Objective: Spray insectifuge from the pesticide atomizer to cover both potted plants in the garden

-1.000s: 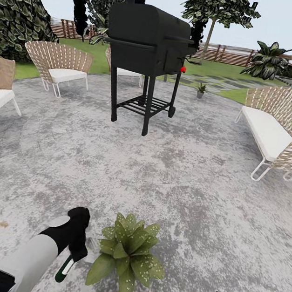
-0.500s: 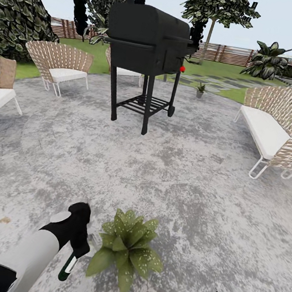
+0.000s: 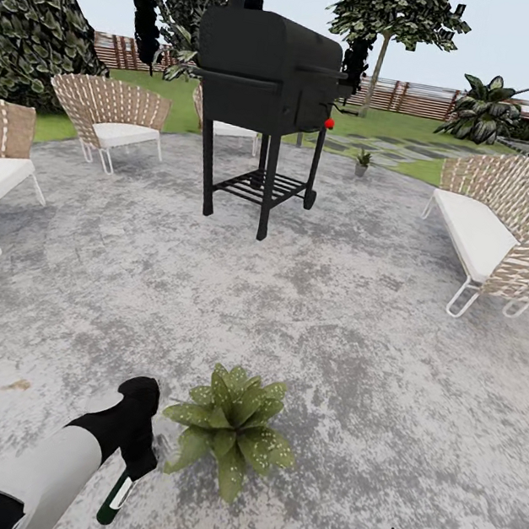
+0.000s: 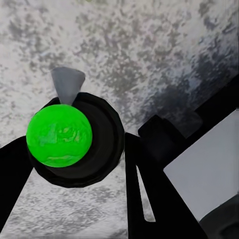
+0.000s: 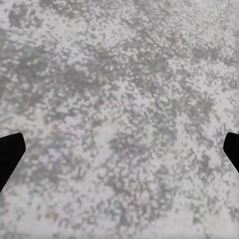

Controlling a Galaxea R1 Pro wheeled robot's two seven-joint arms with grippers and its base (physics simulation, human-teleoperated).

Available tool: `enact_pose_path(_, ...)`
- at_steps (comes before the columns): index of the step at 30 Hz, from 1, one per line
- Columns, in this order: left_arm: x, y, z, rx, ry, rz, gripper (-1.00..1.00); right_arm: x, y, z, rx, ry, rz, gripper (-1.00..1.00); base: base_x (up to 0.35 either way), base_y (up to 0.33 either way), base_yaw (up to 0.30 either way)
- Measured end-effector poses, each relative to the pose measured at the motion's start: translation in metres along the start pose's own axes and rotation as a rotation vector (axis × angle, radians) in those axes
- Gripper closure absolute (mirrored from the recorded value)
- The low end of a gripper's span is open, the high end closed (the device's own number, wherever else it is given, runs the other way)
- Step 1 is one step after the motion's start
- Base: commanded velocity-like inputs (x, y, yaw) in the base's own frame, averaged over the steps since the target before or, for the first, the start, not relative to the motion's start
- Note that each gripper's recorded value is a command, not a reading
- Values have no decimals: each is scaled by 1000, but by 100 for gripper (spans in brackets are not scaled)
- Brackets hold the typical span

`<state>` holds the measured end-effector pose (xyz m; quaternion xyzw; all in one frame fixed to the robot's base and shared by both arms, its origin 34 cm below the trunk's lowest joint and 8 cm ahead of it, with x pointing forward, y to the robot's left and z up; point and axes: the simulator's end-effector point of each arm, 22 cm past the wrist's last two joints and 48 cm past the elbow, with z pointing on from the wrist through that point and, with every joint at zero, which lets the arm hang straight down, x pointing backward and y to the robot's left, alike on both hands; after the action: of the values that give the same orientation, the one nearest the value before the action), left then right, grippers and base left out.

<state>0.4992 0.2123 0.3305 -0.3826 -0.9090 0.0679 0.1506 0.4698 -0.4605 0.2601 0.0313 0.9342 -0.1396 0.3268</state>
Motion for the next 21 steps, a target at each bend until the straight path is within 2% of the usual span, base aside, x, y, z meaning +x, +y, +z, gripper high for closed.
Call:
enact_pose_path(4, 7, 7, 10, -8, -19, -55, 100, 0, 0, 0, -1, 0, -1, -100, 0, 0, 0)
enact_pose_path(6, 23, 6, 32, -5, 10, -93, 100, 0, -2, 0, 1, 0, -3, -100, 0, 0, 0)
enact_pose_path(7, 24, 3, 39, 5, -2, -114, 100, 0, -2, 0, 1, 0, -3, -100, 0, 0, 0)
enact_pose_path(9, 19, 4, 36, 3, -28, -122, 100, 0, -3, 0, 2, -1, -4, -100, 0, 0, 0)
enact_pose_path(11, 2, 18, 18, -41, -84, -120, 100, 0, -3, 0, 1, 0, -4, -100, 0, 0, 0)
enact_pose_path(13, 0, 20, 15, -48, -93, -121, 100, 0, -3, 0, 1, 0, -4, -100, 0, 0, 0)
enact_pose_path(17, 17, 32, 18, -59, -70, -138, 100, 0, -3, 0, 1, 0, -4, -100, 0, 0, 0)
enact_pose_path(20, 46, 22, 43, -30, -16, -151, 100, 0, -3, 0, 1, 1, -4, -100, 0, 0, 0)
enact_pose_path(21, 54, 16, 53, -26, -3, -142, 100, 0, -3, 0, 1, 1, -4, -100, 0, 0, 0)
